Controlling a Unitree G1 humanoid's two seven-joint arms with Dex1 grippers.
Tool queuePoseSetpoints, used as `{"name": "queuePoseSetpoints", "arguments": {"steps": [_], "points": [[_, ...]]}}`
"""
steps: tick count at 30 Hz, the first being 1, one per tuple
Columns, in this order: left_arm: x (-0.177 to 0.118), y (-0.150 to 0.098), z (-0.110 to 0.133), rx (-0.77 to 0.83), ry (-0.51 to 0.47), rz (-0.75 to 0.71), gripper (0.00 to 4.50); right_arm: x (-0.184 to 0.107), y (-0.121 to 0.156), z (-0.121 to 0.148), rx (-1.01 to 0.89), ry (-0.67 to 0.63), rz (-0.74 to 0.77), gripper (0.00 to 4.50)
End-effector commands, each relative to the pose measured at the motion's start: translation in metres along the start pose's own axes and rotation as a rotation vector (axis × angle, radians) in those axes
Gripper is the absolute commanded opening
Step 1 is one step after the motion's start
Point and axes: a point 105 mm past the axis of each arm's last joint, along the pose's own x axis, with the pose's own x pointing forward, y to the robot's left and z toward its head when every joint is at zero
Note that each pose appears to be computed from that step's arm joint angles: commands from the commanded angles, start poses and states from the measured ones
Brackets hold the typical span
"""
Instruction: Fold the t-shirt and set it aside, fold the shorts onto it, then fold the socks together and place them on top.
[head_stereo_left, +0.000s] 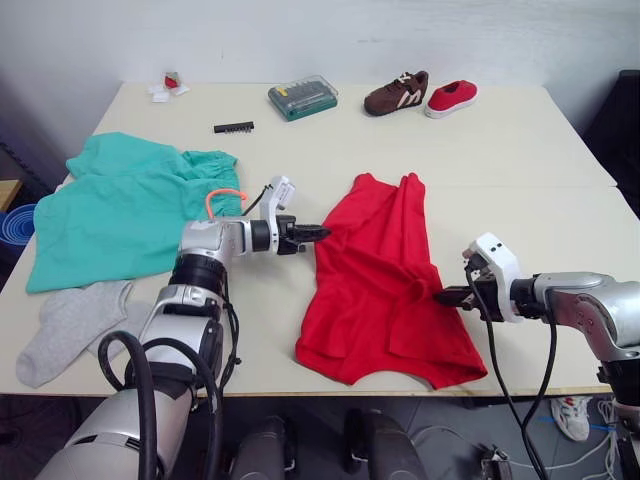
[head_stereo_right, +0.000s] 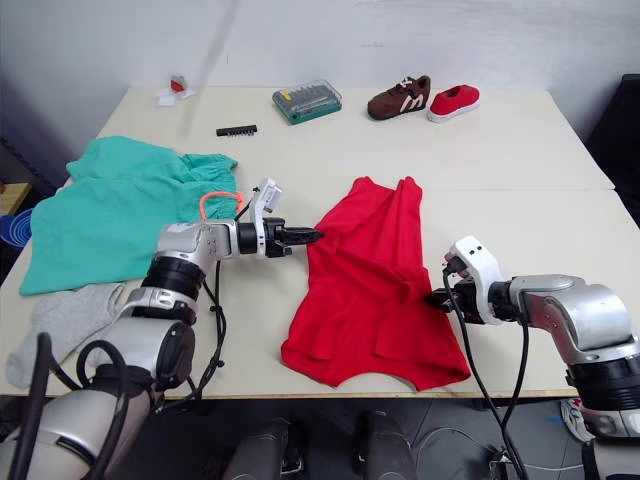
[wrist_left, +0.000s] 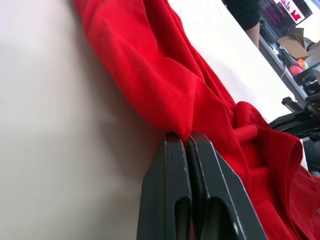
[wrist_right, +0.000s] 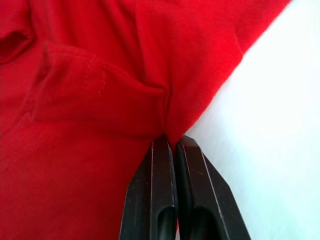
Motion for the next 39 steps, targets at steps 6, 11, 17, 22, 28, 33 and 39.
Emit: {"name": "queuePoseSetpoints", "arguments": {"steps": [6, 11, 17, 22, 28, 33, 39], "points": [[-0.003, -0.003, 0.002, 0.192, 0.029, 0.035, 0.21, -0.002, 0.007, 0.003, -0.107, -0.055, 0.023, 0.02], [-0.018, -0.008, 0.002, 0.338, 0.093, -0.018, 1.56, -0.019, 0.008, 0.0, -0.132, -0.072, 0.002, 0.98], [-0.06, -0.008, -0.001, 0.7, 0.21, -0.051, 3.41, -0.05, 0.015, -0.001, -0.314, -0.086, -0.033, 3.01], [-0.085, -0.024, -0.006, 1.1, 0.223, -0.204, 4.45, -0.079, 0.008, -0.004, -0.621, -0.099, -0.112, 3.39], [-0.089, -0.039, -0.037, 1.579, 0.232, -0.423, 4.45, -0.091, 0.004, -0.03, -1.269, -0.074, -0.116, 3.39], [-0.082, -0.045, -0.053, 1.728, 0.171, -0.508, 4.45, -0.091, 0.005, -0.066, -1.55, -0.007, 0.026, 3.39], [-0.07, -0.055, -0.06, 1.822, 0.053, -0.552, 4.45, -0.086, 0.009, -0.088, -1.665, -0.053, 0.106, 3.39]]}}
